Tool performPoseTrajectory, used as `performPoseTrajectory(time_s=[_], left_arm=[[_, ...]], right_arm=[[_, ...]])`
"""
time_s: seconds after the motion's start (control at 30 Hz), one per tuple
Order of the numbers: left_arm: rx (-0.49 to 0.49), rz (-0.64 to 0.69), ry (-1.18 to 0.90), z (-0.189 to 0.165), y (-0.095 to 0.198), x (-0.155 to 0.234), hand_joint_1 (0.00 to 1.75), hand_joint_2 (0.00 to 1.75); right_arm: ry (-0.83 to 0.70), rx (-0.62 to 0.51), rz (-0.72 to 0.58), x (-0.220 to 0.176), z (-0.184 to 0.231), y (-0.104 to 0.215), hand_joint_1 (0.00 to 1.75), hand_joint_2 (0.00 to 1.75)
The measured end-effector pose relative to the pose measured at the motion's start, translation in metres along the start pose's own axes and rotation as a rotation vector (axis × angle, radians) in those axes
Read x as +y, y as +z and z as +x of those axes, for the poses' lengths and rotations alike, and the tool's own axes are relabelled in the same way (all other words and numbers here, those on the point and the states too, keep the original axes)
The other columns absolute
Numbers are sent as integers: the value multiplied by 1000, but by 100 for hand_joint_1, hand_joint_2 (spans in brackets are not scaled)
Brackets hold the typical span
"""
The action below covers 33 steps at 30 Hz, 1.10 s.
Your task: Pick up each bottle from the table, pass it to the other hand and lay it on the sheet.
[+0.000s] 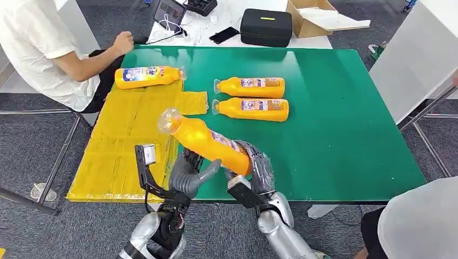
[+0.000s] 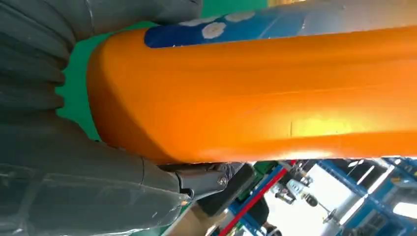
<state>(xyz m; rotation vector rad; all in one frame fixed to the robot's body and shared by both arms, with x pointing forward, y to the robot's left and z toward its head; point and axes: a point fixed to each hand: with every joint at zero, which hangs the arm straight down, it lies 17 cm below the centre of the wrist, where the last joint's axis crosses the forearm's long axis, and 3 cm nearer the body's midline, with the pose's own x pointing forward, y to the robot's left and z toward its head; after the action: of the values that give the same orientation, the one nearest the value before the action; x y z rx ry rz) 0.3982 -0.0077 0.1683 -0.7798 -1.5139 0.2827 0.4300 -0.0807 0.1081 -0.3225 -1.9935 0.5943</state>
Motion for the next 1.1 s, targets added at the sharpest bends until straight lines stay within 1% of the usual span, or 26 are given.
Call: performPoseTrajectory(time_s=[0.23, 0.43, 0.57, 0.73, 0.77, 0.8, 1.07, 1.1], left_arm=[[-29, 8, -4, 11, -7, 3, 0, 175], [-93, 25, -2, 26, -13, 4, 0, 175], [-139, 23, 10, 38, -15, 1, 0, 175], [-154, 25, 15, 43, -16, 2, 0, 175], [-158, 26, 14, 44, -16, 2, 5, 175], [-164, 25, 12, 45, -15, 2, 175, 175], [-192, 10, 21, 48, -11, 1, 175, 175], [-197, 8, 25, 49, -10, 1, 175, 175]], right_arm=[[-23, -18, 23, 10, 10, -2, 175, 175], [-91, -38, 73, 27, 25, -6, 175, 175], [-192, -45, 130, 43, 36, -5, 175, 175], [-213, -53, 146, 48, 42, -5, 175, 175], [-217, -54, 148, 49, 43, -6, 175, 175], [-223, -53, 151, 49, 44, -5, 175, 175], [-341, -36, 180, 56, 48, -3, 175, 175], [-361, -35, 184, 56, 49, -3, 159, 175]])
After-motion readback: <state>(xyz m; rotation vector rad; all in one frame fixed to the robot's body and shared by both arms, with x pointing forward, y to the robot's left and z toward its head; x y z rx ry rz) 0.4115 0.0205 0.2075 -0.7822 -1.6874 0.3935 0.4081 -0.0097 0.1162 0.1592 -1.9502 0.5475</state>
